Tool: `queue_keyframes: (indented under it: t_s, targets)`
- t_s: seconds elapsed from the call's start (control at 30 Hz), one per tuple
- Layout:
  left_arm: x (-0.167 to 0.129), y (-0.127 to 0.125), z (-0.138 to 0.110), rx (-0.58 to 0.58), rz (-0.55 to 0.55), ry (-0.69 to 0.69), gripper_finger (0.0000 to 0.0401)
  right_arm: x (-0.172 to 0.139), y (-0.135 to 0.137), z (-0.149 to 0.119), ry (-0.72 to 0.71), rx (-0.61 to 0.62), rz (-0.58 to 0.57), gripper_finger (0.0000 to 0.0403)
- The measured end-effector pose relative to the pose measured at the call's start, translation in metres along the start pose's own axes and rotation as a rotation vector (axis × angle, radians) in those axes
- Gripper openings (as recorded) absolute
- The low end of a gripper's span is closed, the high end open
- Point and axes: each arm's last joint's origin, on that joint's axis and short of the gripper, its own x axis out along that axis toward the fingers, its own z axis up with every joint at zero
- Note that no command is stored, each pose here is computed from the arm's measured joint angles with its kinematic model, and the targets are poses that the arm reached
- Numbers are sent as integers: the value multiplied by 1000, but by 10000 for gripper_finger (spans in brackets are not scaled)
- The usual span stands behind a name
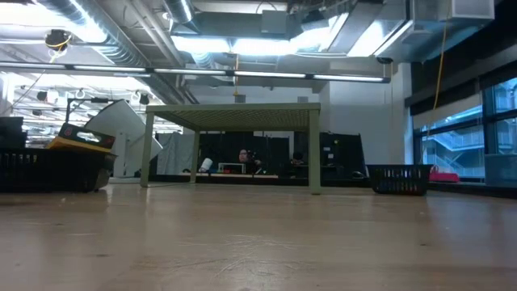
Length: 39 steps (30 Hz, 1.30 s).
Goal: Pick & Place Office Desk Supplies
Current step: Put the blue rubber band into the bottom left black bin
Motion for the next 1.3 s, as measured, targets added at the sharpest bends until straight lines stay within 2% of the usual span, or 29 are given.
queue_keyframes:
  t_s: [0.17,0.27,0.5,0.63,0.87,0.97,1.03,1.17,1.3]
  targets:
    - [11,8,13,-90,30,-67,114,0,1,0,-1,-49,20,0]
    - [18,13,18,-139,2,-86,114,0,1,0,-3,-84,19,0]
    - [25,16,21,-98,-122,-85,114,0,1,1,-16,-144,18,0]
    - [26,16,23,-69,-133,-96,114,0,1,1,-16,-151,18,0]
    - [30,22,35,-152,-133,-191,114,0,1,3,-23,-150,16,0]
    - [32,23,36,-154,-178,-196,114,0,1,3,-23,-152,20,0]
    - [33,24,36,-166,-171,-195,112,0,1,3,-23,-152,19,0]
    - [33,25,36,-185,-125,-190,84,0,0,3,-23,-151,14,0]
    - [34,26,35,-160,-110,-184,23,0,1,2,-21,-152,16,0]
